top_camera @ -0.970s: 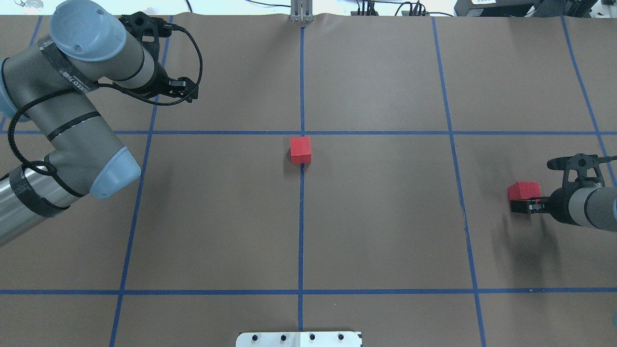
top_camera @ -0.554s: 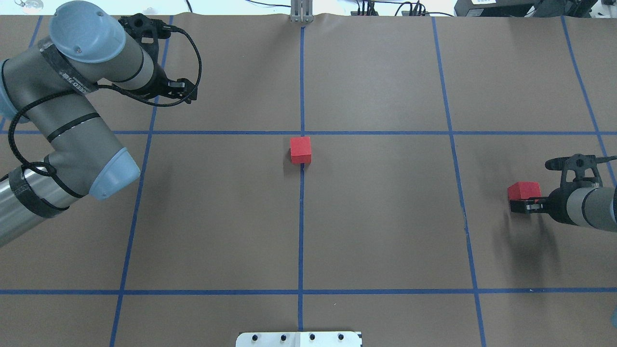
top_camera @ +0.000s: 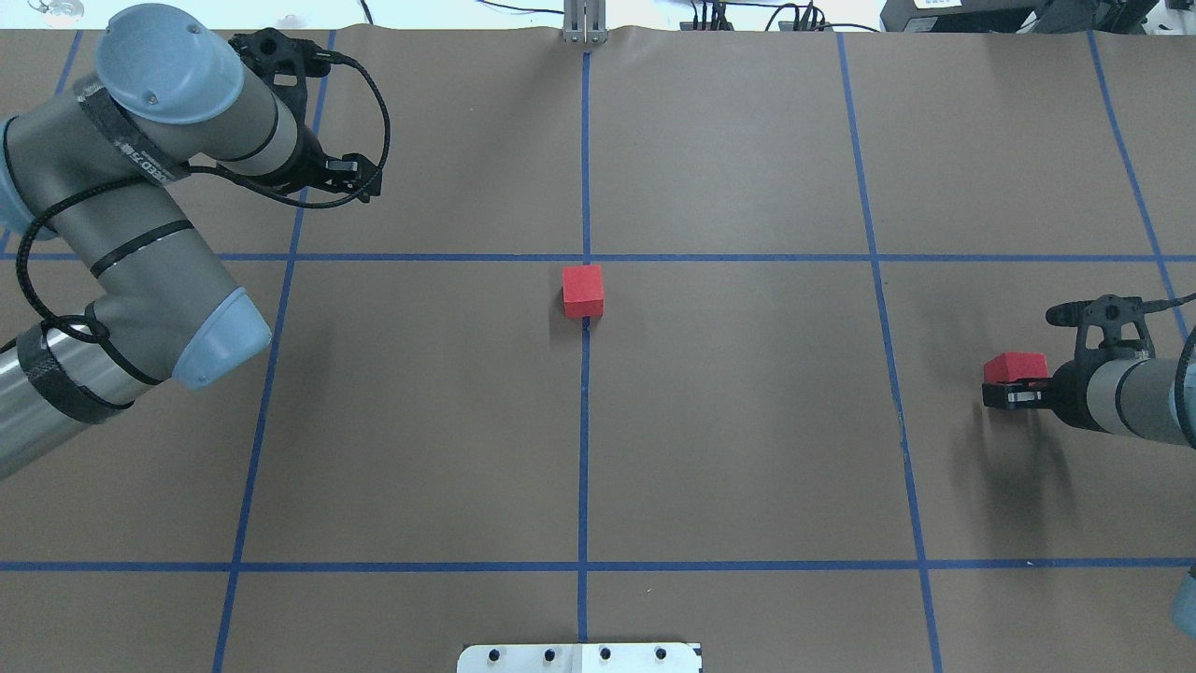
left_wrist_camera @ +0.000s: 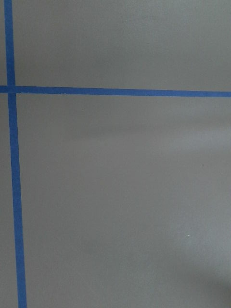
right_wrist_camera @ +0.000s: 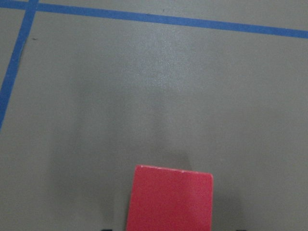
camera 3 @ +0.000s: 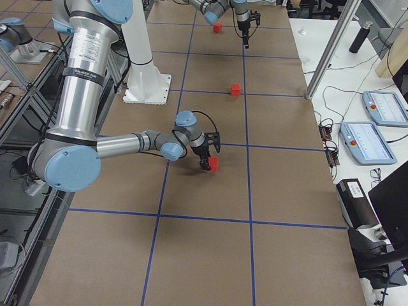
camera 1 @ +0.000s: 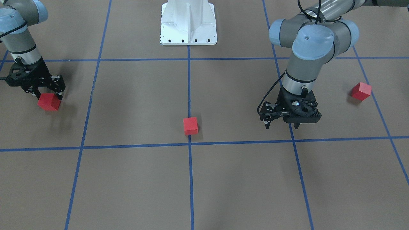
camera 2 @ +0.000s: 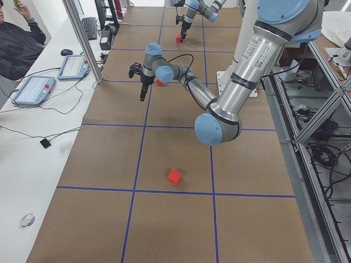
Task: Form red blocks into L shape at center
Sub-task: 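Close the right gripper on the red cube and lift it, then carry the cube with the right gripper toward the center cube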
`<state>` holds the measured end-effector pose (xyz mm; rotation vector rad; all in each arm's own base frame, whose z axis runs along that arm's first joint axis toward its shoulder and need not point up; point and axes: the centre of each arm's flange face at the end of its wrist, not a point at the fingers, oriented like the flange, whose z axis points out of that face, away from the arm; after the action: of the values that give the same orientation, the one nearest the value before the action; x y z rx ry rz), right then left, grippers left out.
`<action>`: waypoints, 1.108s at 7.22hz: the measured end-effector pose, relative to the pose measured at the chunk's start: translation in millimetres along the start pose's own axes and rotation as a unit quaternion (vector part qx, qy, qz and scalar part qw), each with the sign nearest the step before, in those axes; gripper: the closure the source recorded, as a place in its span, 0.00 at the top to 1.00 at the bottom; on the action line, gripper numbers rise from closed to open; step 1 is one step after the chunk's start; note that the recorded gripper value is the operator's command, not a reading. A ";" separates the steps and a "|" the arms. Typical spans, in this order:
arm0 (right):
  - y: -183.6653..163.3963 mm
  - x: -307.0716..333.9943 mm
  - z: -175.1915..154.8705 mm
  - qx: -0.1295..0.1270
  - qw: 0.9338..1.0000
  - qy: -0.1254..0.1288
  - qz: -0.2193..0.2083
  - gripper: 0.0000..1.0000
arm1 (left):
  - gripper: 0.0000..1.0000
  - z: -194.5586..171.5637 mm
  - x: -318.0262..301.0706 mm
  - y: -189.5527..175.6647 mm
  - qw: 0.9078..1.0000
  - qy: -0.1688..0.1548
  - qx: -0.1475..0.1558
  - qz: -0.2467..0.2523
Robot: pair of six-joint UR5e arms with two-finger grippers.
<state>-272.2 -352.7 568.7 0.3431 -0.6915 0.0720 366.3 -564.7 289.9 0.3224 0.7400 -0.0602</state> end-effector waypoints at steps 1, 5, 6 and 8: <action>0.0 1.0 0.2 0.000 1.000 0.001 0.000 0.38 | 1.00 0.5 0.0 0.0 1.000 0.001 0.001 0.000; -7.4 -1.9 -11.6 0.005 1.000 -0.011 0.001 0.00 | 1.00 0.0 -0.4 -0.7 1.000 0.005 0.004 0.003; -19.6 -9.3 -29.1 0.011 0.999 -0.031 0.007 0.00 | 1.00 -0.8 -1.8 -0.7 1.000 0.009 0.008 0.006; -67.5 -52.4 -62.9 0.013 0.995 -0.100 0.013 0.00 | 1.00 1.1 -10.2 2.6 1.000 0.009 0.008 0.009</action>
<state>-262.0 -392.7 471.0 0.3684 -0.8932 0.0727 359.9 -563.2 298.2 0.3459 0.7557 -0.0469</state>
